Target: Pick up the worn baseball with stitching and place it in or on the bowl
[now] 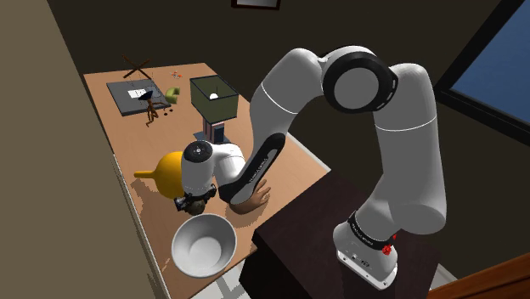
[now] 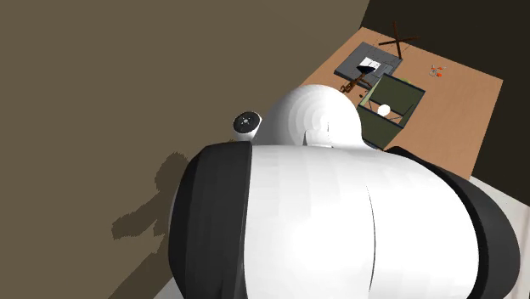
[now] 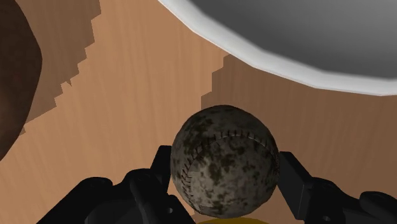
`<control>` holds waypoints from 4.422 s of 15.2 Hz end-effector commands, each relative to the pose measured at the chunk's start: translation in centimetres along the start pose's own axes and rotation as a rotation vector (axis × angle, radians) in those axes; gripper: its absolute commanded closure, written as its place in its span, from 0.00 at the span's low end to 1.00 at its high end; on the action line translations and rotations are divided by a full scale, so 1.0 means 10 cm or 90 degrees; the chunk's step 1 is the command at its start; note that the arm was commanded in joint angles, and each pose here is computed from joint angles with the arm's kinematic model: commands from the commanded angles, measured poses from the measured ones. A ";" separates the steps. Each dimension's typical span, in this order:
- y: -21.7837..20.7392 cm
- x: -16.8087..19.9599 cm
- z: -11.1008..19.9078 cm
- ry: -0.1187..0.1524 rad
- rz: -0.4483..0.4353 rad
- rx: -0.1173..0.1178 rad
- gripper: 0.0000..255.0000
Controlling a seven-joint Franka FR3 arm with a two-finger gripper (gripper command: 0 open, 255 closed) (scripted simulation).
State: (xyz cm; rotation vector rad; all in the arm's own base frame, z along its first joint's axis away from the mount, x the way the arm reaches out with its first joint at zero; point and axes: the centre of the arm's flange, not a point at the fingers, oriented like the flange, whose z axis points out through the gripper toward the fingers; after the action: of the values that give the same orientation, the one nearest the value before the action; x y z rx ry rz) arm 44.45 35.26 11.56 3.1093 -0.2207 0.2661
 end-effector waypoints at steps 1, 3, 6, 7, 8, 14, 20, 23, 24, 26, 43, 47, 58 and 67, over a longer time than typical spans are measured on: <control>0.00 0.00 0.00 0.000 0.000 0.000 1.00; 0.00 0.00 0.00 0.000 0.000 0.000 1.00; 0.00 0.00 0.00 0.000 0.000 0.000 1.00; 0.00 0.00 0.00 0.000 0.000 0.000 1.00; 0.00 0.00 0.00 0.000 0.000 0.000 1.00; 0.00 0.05 -0.31 0.000 0.000 0.000 1.00; 0.00 0.11 -0.62 0.000 0.000 0.000 1.00; 0.00 0.13 -0.78 0.000 0.000 0.000 1.00; 0.00 0.14 -0.83 0.000 0.000 0.000 1.00; 0.00 0.16 -0.93 0.000 0.000 0.000 1.00; -0.07 -0.10 -1.72 0.000 0.000 0.000 1.00; -0.17 -0.60 -1.83 0.000 0.000 0.000 1.00; -0.31 -1.36 -1.68 0.000 0.000 0.000 1.00; -0.31 -1.44 -1.22 0.000 0.000 0.000 1.00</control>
State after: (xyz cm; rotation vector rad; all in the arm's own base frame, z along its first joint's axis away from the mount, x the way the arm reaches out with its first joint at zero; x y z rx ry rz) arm 28.73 40.63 21.70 3.1087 -0.2216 0.2654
